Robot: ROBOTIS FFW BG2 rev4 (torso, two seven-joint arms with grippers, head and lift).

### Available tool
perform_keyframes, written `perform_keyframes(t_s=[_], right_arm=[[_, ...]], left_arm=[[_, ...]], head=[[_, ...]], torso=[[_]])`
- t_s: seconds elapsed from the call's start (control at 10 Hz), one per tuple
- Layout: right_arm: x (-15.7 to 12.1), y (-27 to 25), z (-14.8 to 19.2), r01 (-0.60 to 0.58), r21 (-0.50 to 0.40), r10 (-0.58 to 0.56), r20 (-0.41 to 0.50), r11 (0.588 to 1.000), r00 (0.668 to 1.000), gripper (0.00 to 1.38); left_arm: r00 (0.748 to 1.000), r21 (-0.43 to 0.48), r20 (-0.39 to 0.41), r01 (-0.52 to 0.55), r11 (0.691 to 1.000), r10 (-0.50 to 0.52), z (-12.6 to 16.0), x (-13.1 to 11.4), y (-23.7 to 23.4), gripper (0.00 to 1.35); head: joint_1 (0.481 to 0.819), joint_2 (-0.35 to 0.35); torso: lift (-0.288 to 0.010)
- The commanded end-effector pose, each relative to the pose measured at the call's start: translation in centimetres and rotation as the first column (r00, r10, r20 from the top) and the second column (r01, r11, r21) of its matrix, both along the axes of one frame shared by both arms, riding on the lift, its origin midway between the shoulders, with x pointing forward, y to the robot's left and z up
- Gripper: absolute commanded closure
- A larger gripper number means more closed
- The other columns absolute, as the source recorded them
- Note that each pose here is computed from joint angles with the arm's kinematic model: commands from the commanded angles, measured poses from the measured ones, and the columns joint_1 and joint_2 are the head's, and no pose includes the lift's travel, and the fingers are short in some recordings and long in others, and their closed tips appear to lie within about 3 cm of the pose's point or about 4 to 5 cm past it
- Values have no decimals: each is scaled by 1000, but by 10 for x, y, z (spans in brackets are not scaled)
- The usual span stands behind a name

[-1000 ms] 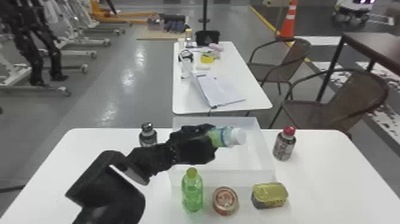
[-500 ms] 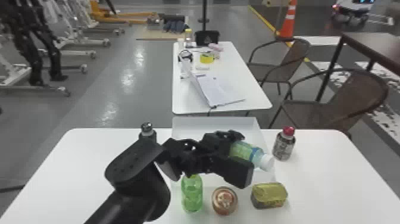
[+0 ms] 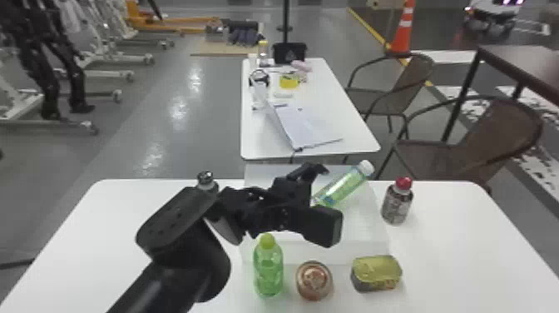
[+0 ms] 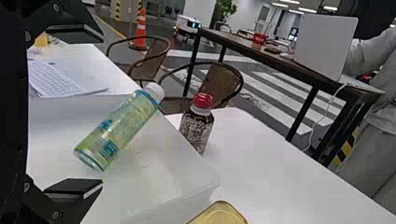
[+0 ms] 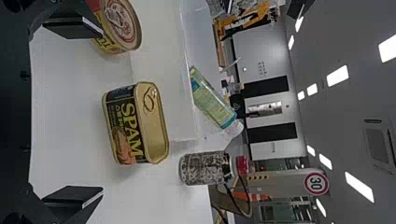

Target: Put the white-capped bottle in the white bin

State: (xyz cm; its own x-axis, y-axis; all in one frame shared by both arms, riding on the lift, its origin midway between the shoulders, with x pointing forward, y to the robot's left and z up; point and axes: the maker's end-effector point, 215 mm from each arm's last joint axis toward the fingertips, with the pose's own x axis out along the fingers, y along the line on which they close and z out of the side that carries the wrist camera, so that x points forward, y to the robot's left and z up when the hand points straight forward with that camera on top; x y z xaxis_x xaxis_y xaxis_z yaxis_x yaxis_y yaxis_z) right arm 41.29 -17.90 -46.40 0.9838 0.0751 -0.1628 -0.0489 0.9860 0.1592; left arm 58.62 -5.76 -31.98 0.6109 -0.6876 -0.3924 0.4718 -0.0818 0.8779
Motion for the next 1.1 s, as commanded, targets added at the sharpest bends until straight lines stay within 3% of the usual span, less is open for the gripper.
perform_keyframes(t_s=[0.0,0.3,0.4,0.5,0.6,0.7,0.8,0.9,1.0], right_arm=[[0,0,0,0,0,0,0,1000,1000,110],[-1,-1,0,0,0,0,-1,1000,1000,111],[-2,-1,-1,0,2,0,-4,1000,1000,111],[-3,-1,-1,0,1,0,-3,1000,1000,111],[-4,-3,-2,0,-1,0,-6,1000,1000,113],[-6,-3,-3,2,2,-2,-9,1000,1000,113],[-6,-4,-2,-1,-4,1,-9,1000,1000,113],[-6,-5,-3,-1,-4,1,-9,1000,1000,113],[-6,-5,-3,-1,-4,1,-9,1000,1000,113]], left_arm=[[1000,-8,-6,-11,1000,11,-1,2,5,196],[990,-145,-67,-135,980,126,9,12,56,196],[971,-258,-107,-233,938,212,17,11,99,202],[938,-417,-183,-345,841,294,18,5,149,203],[890,-585,-279,-456,671,361,10,-7,204,203],[831,-632,-356,-551,544,428,-8,-19,262,206],[796,-660,-403,-595,459,452,-19,-31,299,214],[777,-693,-439,-612,381,451,-27,-45,320,214],[763,-737,-499,-623,262,412,-41,-61,330,214]], head=[[549,0],[549,0],[549,0],[549,0],[549,0],[549,0],[549,0],[549,0],[549,0]], torso=[[-100],[-100],[-100],[-100],[-100],[-100],[-100],[-100],[-100]])
